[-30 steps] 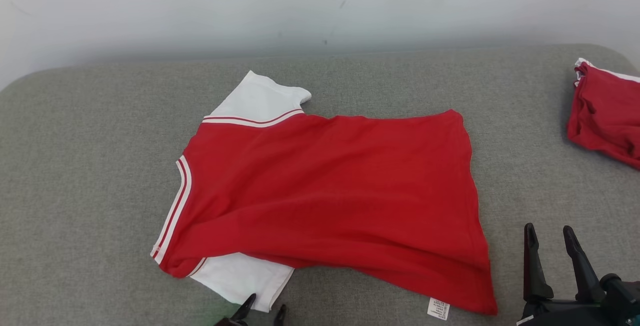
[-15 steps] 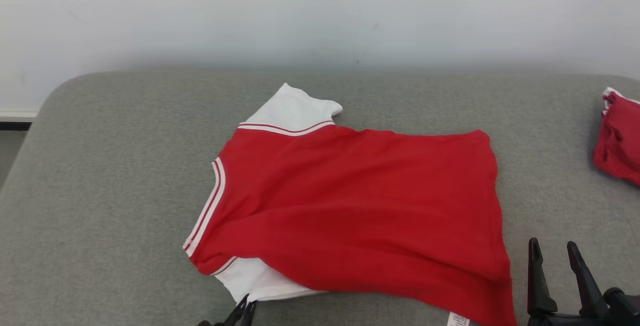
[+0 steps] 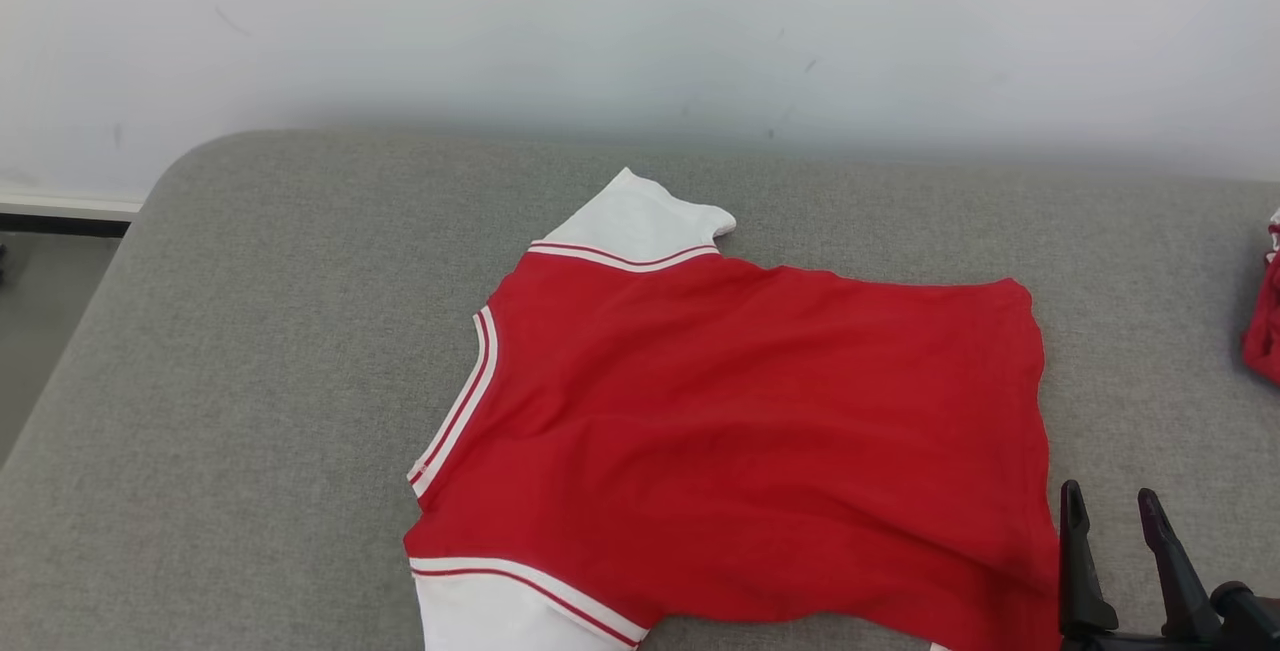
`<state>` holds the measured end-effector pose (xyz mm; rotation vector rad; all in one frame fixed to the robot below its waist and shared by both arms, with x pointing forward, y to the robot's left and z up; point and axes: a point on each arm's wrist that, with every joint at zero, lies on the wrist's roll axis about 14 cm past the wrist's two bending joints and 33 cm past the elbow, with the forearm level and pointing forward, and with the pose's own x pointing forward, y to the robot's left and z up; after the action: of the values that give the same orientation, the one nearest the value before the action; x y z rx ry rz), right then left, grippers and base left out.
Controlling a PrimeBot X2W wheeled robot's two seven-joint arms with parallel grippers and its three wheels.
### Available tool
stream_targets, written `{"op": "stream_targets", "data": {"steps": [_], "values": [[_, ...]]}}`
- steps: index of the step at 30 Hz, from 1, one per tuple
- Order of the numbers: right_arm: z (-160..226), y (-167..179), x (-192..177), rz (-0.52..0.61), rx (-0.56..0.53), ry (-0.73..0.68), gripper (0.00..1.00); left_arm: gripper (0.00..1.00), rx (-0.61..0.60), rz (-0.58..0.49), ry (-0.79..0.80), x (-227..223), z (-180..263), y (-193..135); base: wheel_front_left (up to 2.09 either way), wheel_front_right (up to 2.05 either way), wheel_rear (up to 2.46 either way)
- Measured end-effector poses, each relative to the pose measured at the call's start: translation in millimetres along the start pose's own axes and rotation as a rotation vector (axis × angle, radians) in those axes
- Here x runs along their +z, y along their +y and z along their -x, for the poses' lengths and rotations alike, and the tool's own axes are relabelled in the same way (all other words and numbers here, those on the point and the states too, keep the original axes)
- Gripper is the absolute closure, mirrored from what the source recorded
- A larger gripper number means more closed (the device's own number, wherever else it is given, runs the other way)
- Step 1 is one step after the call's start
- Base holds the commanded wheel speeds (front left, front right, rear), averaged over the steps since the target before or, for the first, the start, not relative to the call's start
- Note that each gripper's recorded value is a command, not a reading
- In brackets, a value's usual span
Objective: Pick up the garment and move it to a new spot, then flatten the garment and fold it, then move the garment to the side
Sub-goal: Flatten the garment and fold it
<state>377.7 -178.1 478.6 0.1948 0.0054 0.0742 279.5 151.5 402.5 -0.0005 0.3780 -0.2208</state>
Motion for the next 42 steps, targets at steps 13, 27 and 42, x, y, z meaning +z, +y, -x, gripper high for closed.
{"op": "stream_targets", "data": {"steps": [13, 27, 42], "values": [[-1.4, -0.5, 1.7, 0.007, 0.004, -0.003, 0.00, 0.00, -0.013, 0.174, 0.170, -36.9, 18.2, -17.6, 0.00, 0.00, 0.00], [4.3, -3.8, 7.2, 0.012, -0.009, -0.016, 0.00, 0.00, 0.149, 0.072, -0.206, 56.8, 9.6, 41.8, 0.00, 0.00, 0.00], [19.1, -31.9, 15.2, 0.010, -0.100, -0.039, 0.00, 0.00, 0.103, -0.053, -0.515, 189.6, -46.6, 56.3, 0.00, 0.00, 0.00]]}}
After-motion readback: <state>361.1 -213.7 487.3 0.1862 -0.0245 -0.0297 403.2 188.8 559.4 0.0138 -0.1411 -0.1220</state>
